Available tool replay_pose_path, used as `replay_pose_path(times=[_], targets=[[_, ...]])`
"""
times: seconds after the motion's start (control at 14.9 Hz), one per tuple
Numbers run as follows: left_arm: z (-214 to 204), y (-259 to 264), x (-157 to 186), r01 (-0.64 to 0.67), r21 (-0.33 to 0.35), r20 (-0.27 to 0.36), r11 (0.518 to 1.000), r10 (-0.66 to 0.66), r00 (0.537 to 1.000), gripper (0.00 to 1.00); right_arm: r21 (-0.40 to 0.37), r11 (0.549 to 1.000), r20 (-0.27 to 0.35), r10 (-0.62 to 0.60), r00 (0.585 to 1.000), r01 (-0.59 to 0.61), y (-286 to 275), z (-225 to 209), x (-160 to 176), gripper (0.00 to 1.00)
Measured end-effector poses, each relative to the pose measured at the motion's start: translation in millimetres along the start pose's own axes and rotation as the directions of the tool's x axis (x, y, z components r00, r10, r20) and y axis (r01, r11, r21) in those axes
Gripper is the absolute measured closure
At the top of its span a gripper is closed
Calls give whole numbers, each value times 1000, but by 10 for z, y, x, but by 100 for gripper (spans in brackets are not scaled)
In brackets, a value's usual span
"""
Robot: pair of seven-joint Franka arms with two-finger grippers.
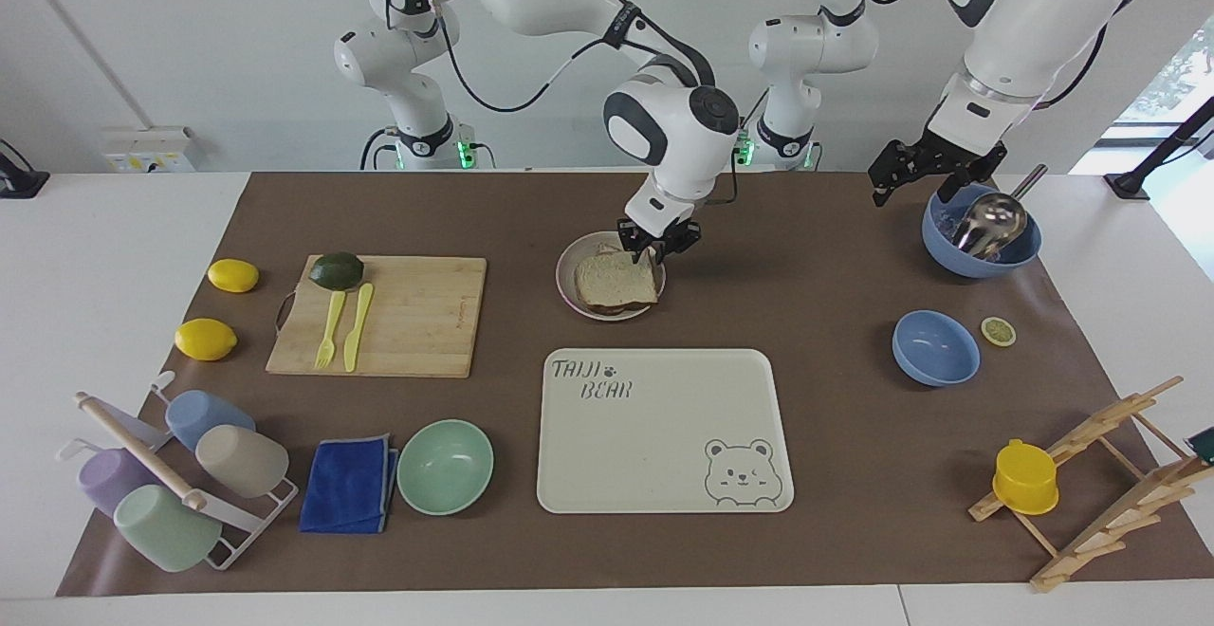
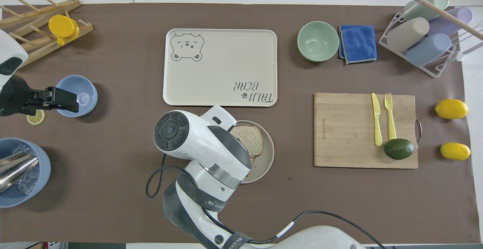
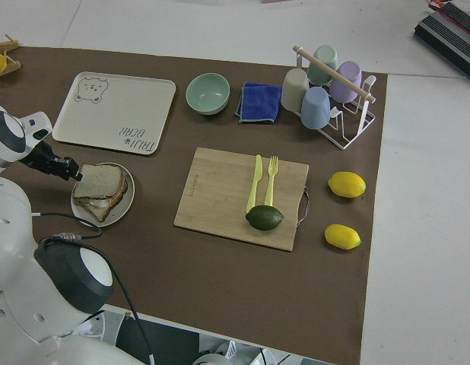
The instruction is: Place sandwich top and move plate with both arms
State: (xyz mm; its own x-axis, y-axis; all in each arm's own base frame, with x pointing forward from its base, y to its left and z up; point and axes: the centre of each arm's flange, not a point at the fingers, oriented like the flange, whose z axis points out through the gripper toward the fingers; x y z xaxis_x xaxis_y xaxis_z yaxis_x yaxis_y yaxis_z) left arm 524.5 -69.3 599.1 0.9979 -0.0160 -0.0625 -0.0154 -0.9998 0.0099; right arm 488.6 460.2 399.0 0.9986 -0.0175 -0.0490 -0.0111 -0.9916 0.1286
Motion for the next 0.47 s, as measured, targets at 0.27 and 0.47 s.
replay_pose_path(times=[0.27,0.47], targets=[[162,90,0,-15,-2,7,1000,15,1000,0,78,982,-5,172,985,-171,1386,-822,618,1],[535,397,-40,-54,-8,22,999,54,998,0,61,982,28,180,983,-181,2476,-1288,692,0]])
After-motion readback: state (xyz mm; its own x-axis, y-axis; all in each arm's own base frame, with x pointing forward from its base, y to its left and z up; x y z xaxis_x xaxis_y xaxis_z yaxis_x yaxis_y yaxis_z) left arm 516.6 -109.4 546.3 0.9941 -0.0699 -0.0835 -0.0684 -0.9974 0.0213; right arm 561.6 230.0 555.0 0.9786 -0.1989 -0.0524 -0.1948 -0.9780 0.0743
